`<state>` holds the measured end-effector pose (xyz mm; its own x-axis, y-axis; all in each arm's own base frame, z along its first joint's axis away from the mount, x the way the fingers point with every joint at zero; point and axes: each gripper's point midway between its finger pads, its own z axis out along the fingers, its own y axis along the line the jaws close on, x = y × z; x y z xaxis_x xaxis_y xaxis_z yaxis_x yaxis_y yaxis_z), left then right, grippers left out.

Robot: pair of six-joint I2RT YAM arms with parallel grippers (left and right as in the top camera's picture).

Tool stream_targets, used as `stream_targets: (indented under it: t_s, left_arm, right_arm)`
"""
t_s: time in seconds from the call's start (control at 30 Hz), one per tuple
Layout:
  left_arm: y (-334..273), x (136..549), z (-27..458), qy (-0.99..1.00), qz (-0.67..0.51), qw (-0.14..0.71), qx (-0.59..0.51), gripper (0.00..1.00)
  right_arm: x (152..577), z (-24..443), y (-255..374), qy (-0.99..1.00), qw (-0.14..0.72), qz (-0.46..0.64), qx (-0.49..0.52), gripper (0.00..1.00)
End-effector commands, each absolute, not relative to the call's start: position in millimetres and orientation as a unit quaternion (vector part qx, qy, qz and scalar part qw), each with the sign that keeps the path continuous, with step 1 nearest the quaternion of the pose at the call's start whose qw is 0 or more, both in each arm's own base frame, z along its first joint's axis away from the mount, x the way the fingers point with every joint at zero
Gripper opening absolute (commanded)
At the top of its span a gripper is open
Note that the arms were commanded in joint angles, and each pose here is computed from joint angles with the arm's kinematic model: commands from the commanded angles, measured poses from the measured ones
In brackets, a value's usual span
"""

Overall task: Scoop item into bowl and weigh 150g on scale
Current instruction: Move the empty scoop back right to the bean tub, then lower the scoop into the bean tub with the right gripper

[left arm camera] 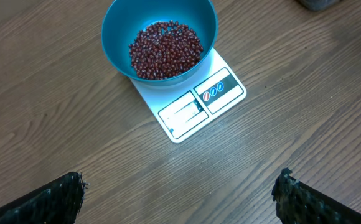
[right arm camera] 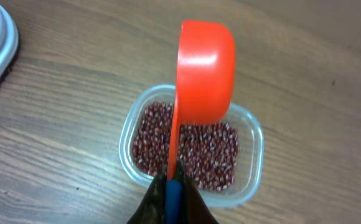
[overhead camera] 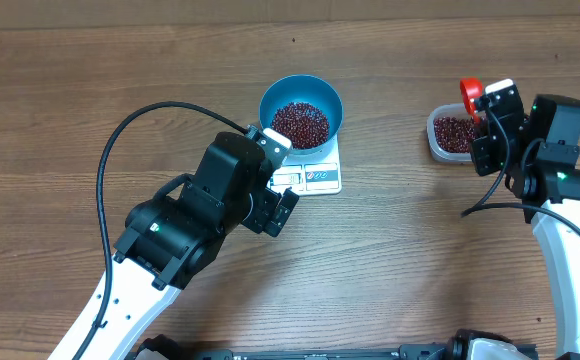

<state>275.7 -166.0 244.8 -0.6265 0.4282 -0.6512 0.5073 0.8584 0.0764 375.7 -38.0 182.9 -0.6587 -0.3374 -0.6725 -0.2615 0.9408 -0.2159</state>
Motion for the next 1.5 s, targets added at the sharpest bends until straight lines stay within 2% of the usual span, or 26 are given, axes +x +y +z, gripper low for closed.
stream_targets:
  t_s: [0.0, 0.67, 0.93, 1.47]
  left_arm:
    - [-167, 276, 242, 0.899, -0.058, 0.341, 0.268, 1.0]
    - [-167, 276, 242, 0.899, -0.058, 0.341, 0.267, 0.99]
    - [-167, 276, 242, 0.899, -0.058, 0.341, 0.267, 1.0]
    - [-167, 276, 242, 0.899, -0.058, 0.341, 0.267, 1.0]
  right_arm:
    - [373, 176, -55, 0.924, 0.361, -0.073, -0.105, 0.04]
    - [359, 86, -76, 0.97, 0.207, -0.093, -0.084, 0.04]
    - [379, 92, -90, 0.96, 0.243, -0.126, -0.066, 0.04]
    - [375, 89, -100, 0.962, 0.235, -0.128, -0.054, 0.04]
